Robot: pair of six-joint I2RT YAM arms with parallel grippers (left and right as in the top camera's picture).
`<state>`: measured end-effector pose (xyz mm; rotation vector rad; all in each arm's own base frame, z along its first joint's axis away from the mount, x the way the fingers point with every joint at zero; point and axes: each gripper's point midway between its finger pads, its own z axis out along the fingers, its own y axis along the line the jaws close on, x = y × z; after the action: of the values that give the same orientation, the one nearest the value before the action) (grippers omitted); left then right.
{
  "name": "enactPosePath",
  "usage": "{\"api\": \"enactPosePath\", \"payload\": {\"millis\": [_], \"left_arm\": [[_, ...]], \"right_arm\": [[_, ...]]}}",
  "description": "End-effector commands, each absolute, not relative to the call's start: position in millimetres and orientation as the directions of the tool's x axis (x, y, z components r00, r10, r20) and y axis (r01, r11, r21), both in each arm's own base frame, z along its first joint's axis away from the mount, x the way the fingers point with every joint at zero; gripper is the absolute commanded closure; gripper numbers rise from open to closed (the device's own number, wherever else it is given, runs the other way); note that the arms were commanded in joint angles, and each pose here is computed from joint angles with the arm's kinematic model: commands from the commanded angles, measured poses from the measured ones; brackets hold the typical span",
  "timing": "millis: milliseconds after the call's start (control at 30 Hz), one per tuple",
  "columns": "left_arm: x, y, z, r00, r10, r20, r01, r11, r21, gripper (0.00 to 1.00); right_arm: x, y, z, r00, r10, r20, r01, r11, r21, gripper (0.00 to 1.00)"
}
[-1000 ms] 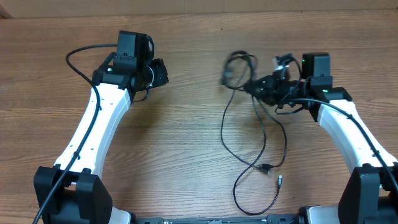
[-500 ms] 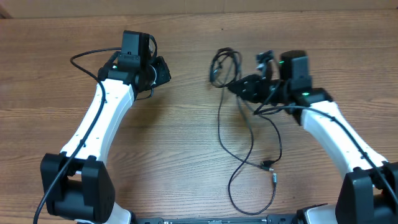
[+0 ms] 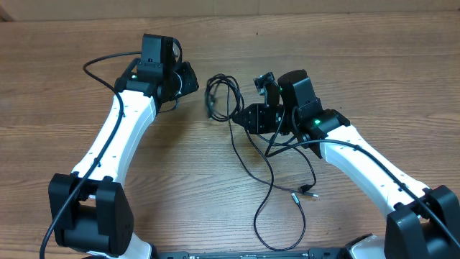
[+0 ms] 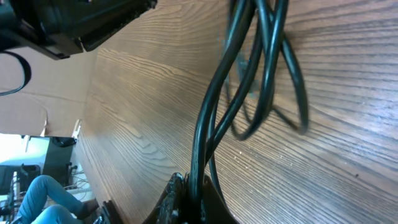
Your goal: Untangle cables
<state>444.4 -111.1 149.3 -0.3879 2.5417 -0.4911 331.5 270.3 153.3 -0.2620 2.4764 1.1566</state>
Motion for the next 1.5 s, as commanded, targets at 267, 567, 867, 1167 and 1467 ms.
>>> {"api": "enactPosePath", "payload": {"millis": [267,567,867,1167,1467], "left_arm": [[442,-116,149,-0.846,-0.299,-0.441,-0.119,0.913,-0.39,0.59],[426,-134,147,-0.878,-0.37,-0.304,-0.185,0.848,-0.497,0.59],[420,-182,142,-0.769,-0.622,-0.148,-0.453,0.694,-0.56,0.19],[416,-246,99,-0.807,-0.569,-0.157,-0.414,0.735,-0.538,0.24],[413,-270,32,-0.731,-0.681,0.03,-0.6,0.622,-0.504,0.38]], "right_arm": [[322,253,129,-0.937,0.002,-0.35,-0.237,0.732,0.639,0.1],[361,204,116,-0.878,0.108,-0.467,-0.116,0.898,0.425,0.0],[386,116,141,-0.828,0.414,-0.378,0.205,0.851,0.483,0.0],[368,74,123,-0.831,0.48,-0.28,0.339,0.837,0.428,0.0],[358,69,116,-0.839,0.483,-0.252,0.37,0.845,0.387,0.0]]}}
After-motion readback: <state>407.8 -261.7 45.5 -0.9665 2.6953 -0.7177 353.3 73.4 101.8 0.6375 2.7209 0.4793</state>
